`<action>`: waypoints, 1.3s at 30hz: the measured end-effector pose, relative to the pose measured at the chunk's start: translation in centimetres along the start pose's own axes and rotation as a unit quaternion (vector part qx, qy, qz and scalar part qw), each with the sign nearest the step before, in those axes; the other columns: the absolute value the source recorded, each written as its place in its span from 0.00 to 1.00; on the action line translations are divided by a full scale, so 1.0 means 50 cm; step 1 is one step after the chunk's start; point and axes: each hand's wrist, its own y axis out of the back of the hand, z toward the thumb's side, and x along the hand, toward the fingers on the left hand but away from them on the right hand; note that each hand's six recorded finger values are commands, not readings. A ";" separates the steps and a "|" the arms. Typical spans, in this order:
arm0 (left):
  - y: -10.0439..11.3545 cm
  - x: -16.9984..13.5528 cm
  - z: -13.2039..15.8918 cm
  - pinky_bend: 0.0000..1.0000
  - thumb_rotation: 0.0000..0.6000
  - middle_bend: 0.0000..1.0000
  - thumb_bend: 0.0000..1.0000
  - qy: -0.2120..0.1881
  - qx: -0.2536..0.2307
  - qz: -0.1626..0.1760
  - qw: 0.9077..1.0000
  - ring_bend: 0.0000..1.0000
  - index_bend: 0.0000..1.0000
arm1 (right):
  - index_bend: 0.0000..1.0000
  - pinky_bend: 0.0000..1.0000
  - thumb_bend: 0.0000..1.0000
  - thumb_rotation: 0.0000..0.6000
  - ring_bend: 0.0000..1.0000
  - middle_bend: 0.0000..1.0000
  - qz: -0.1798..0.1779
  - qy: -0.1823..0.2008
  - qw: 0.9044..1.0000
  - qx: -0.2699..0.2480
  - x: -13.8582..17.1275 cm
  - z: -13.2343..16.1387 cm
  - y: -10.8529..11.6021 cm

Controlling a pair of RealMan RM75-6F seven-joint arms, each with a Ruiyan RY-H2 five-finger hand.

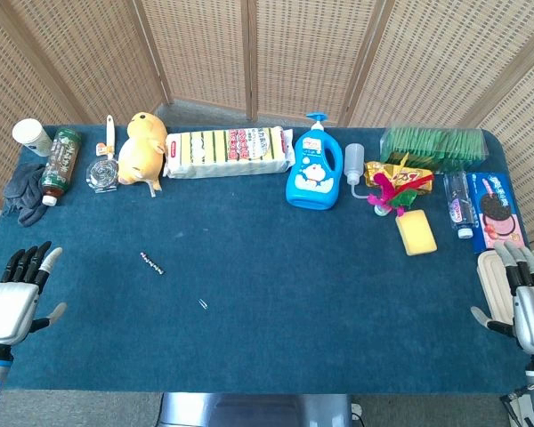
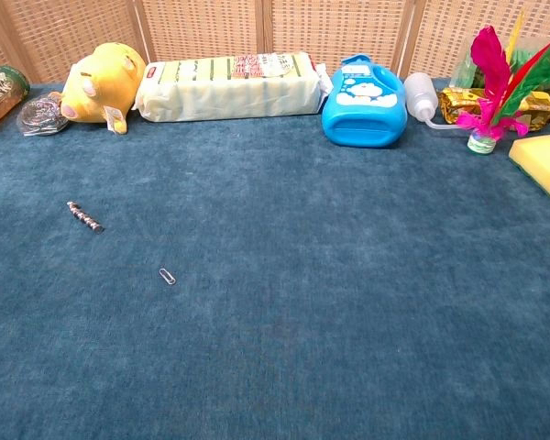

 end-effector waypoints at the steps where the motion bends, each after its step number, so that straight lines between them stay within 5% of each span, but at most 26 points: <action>1: 0.000 0.000 -0.001 0.00 1.00 0.00 0.43 0.000 0.000 0.000 1.000 0.00 0.00 | 0.00 0.00 0.07 1.00 0.00 0.00 0.000 0.000 1.000 0.000 0.000 0.000 0.000; 6: -0.006 0.000 -0.004 0.00 1.00 0.00 0.43 0.001 0.000 -0.008 1.000 0.00 0.01 | 0.00 0.00 0.07 1.00 0.00 0.00 0.003 0.000 1.000 0.001 0.000 0.000 -0.002; 15: -0.027 0.049 -0.002 0.00 1.00 0.00 0.43 -0.035 -0.002 -0.031 0.999 0.00 0.19 | 0.00 0.00 0.07 1.00 0.00 0.00 0.010 0.002 1.000 0.007 0.001 0.002 -0.007; 28: -0.103 0.231 0.070 0.00 1.00 0.00 0.43 -0.134 0.102 -0.072 0.983 0.00 0.26 | 0.00 0.00 0.07 1.00 0.00 0.00 0.022 -0.020 0.999 0.018 -0.015 -0.014 -0.024; 39: -0.161 0.299 0.155 0.00 1.00 0.00 0.46 -0.171 0.177 -0.069 0.967 0.00 0.32 | 0.00 0.00 0.07 1.00 0.00 0.00 0.022 -0.021 0.999 0.018 -0.017 -0.016 -0.024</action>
